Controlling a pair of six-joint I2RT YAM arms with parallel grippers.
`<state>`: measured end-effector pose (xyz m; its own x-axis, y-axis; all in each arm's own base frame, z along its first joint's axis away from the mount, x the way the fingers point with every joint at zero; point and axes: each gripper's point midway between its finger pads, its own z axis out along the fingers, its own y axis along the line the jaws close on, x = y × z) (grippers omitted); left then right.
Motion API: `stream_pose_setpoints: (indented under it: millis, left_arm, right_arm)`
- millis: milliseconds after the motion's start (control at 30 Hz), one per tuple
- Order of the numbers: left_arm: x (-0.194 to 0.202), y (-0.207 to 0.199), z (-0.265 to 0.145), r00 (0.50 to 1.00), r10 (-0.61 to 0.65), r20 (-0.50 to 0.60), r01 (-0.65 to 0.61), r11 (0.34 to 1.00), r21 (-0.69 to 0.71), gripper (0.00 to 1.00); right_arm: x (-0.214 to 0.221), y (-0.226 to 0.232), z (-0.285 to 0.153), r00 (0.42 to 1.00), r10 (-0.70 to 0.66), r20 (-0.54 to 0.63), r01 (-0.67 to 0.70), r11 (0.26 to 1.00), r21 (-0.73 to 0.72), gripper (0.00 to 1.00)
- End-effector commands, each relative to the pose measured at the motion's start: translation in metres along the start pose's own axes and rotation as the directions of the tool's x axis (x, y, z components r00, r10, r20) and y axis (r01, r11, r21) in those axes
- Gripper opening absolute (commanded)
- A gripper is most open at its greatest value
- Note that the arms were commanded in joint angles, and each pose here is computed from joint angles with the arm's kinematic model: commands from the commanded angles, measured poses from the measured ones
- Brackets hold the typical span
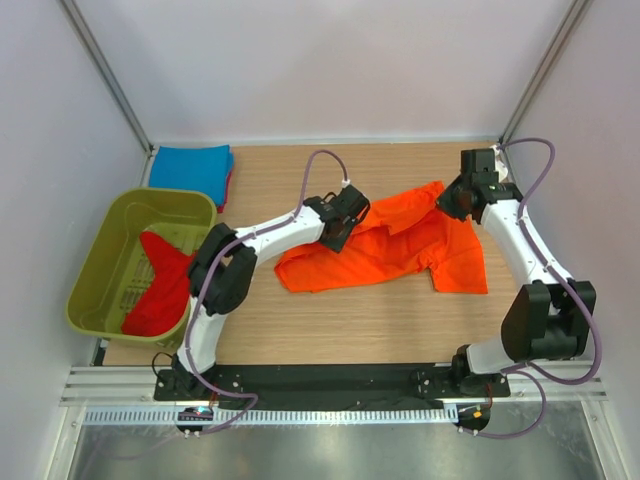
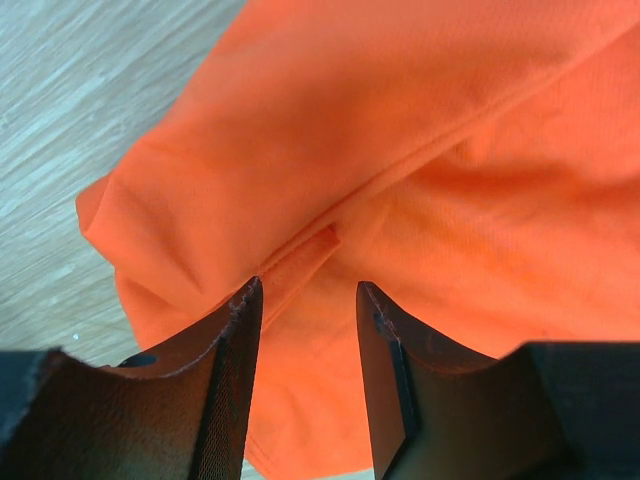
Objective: Fold and stack the t-shirts
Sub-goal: Flatten the tshirt out
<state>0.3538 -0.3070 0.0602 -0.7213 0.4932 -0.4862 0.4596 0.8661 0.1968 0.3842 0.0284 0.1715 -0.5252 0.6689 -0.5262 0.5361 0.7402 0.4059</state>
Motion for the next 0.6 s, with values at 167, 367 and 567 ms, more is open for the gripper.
stream_pose_setpoints:
  millis: [167, 367, 567]
  left_arm:
    - [-0.011, -0.003, 0.016, 0.999, -0.022, 0.025, 0.022, 0.999, -0.024, 0.43]
    - [-0.009, 0.003, 0.023, 1.0, -0.016, 0.015, 0.017, 0.997, -0.073, 0.38]
    - [-0.017, -0.007, 0.011, 0.998, -0.009, 0.058, 0.011, 0.999, -0.036, 0.31]
  right_arm:
    - [-0.026, 0.018, -0.004, 0.998, 0.017, 0.061, -0.014, 0.998, -0.058, 0.01]
    - [-0.027, 0.019, -0.001, 0.998, 0.022, 0.055, -0.018, 0.998, -0.061, 0.01]
    - [-0.029, 0.018, 0.002, 0.998, 0.029, 0.055, -0.026, 0.998, -0.056, 0.01]
